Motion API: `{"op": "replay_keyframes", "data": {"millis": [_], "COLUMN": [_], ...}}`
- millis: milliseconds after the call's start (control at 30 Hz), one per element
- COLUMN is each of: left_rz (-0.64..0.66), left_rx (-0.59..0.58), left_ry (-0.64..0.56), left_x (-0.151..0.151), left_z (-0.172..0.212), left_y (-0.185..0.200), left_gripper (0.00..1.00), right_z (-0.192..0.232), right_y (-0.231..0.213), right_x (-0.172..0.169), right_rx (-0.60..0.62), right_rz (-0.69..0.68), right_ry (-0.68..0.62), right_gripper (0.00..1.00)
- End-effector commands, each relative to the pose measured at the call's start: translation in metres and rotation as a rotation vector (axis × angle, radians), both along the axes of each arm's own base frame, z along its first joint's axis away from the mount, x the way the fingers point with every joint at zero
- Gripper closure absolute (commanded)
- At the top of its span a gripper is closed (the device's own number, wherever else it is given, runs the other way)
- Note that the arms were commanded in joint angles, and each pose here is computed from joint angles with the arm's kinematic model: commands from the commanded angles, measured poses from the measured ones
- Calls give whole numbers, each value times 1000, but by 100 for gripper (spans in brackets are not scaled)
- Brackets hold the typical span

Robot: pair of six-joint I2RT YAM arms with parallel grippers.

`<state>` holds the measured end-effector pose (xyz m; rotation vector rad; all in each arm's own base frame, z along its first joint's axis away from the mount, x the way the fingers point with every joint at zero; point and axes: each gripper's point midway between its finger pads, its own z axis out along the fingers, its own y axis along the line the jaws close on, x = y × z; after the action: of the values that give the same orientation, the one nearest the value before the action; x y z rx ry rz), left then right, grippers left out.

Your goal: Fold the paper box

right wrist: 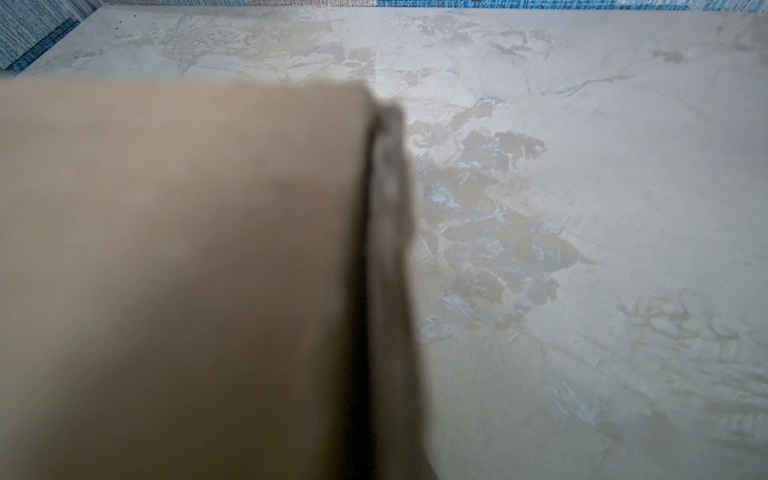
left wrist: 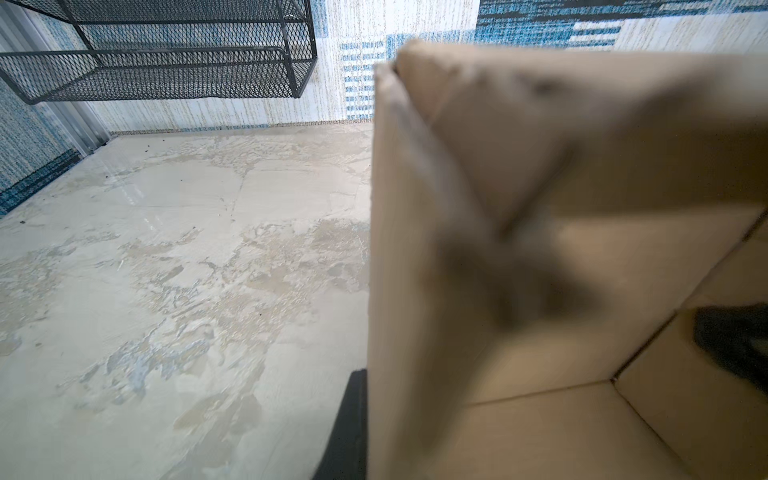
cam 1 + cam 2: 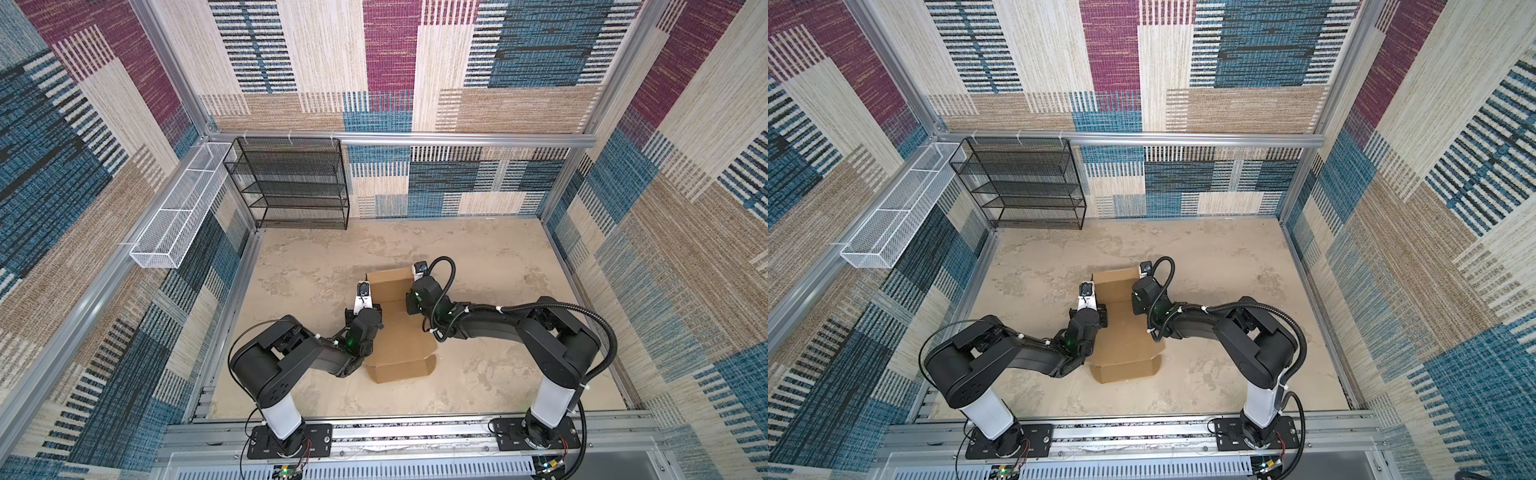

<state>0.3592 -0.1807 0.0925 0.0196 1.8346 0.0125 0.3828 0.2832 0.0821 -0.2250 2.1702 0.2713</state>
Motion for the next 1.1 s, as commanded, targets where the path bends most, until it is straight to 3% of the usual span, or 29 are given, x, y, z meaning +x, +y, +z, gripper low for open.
{"op": "replay_keyframes", "data": {"millis": [0, 67, 200, 300, 767, 1067], "left_rz": [-12, -12, -16, -21, -16, -7], "left_rx": [-20, -25, -38, -32, -37, -62], "left_ry": [-26, -23, -25, -20, -19, -97], "left_x": [0, -2, -5, -6, -10, -16], "left_z": [5, 4, 3, 2, 5, 9], "left_y": [-2, 0, 1, 1, 6, 15], "left_gripper": [100, 100, 81, 74, 65, 60], "right_z": [2, 1, 2, 1, -1, -2], "right_y": [1, 1, 2, 3, 4, 5], "right_x": [0, 1, 0, 0, 2, -2], "right_rx": [5, 1, 9, 14, 7, 11], "right_rz": [-3, -8, -12, -13, -17, -4], "right_ry": [7, 17, 27, 33, 52, 59], "right_gripper": [97, 97, 97, 97, 98, 98]}}
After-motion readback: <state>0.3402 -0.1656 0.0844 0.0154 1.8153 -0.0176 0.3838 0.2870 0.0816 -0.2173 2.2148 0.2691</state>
